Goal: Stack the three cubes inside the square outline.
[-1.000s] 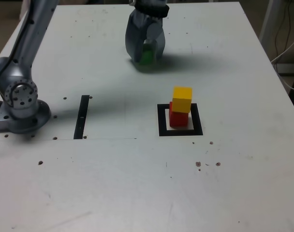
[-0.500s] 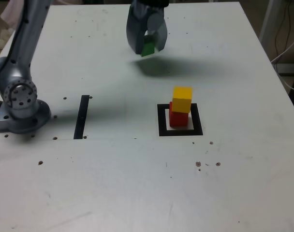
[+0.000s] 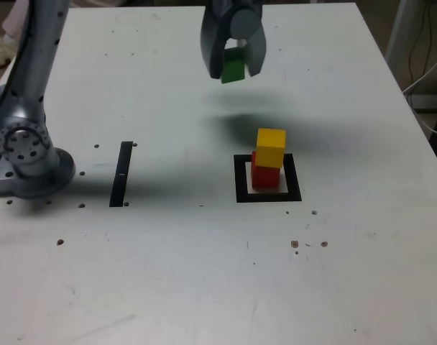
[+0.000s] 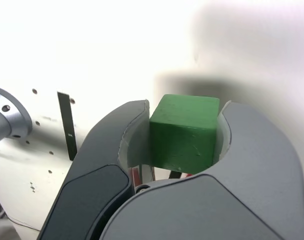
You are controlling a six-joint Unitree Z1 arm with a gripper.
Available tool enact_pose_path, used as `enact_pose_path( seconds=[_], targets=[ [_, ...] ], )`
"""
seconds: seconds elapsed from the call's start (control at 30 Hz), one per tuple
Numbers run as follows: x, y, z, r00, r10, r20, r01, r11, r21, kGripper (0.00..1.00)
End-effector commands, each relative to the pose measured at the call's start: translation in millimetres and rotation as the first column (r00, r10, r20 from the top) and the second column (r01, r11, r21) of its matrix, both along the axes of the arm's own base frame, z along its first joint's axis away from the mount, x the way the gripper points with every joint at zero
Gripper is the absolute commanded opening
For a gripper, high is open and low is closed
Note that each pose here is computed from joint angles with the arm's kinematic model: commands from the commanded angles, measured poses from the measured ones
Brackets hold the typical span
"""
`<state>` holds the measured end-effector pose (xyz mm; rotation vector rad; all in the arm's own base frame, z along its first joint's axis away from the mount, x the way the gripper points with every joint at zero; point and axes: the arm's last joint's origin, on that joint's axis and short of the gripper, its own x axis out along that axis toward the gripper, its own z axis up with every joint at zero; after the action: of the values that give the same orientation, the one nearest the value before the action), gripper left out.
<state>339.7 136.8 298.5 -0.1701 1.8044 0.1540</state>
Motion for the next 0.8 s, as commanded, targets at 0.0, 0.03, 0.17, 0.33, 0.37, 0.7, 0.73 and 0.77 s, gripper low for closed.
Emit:
enact_pose_path(
  seconds=[0.0,0.03,0.17,0.33,0.37,0.7,0.73,0.77],
  targets=[
    [-2,-10,8,1.000,-0.012,0.006,0.012,1.000,0.000,0.25],
    [-1,-15,10,1.000,-0.021,0.009,0.021,1.000,0.000,0.25],
    [2,-35,16,0.998,-0.052,0.021,0.052,0.999,-0.005,0.25],
    [8,-59,21,0.995,-0.093,0.030,0.093,0.996,-0.012,0.25],
    [9,-63,22,0.994,-0.102,0.033,0.103,0.995,-0.012,0.25],
    [20,-111,27,0.976,-0.208,0.060,0.210,0.977,-0.038,0.25],
    [20,-115,26,0.975,-0.215,0.060,0.218,0.975,-0.040,0.25],
    [21,-118,26,0.973,-0.221,0.060,0.224,0.974,-0.042,0.25]
  ],
)
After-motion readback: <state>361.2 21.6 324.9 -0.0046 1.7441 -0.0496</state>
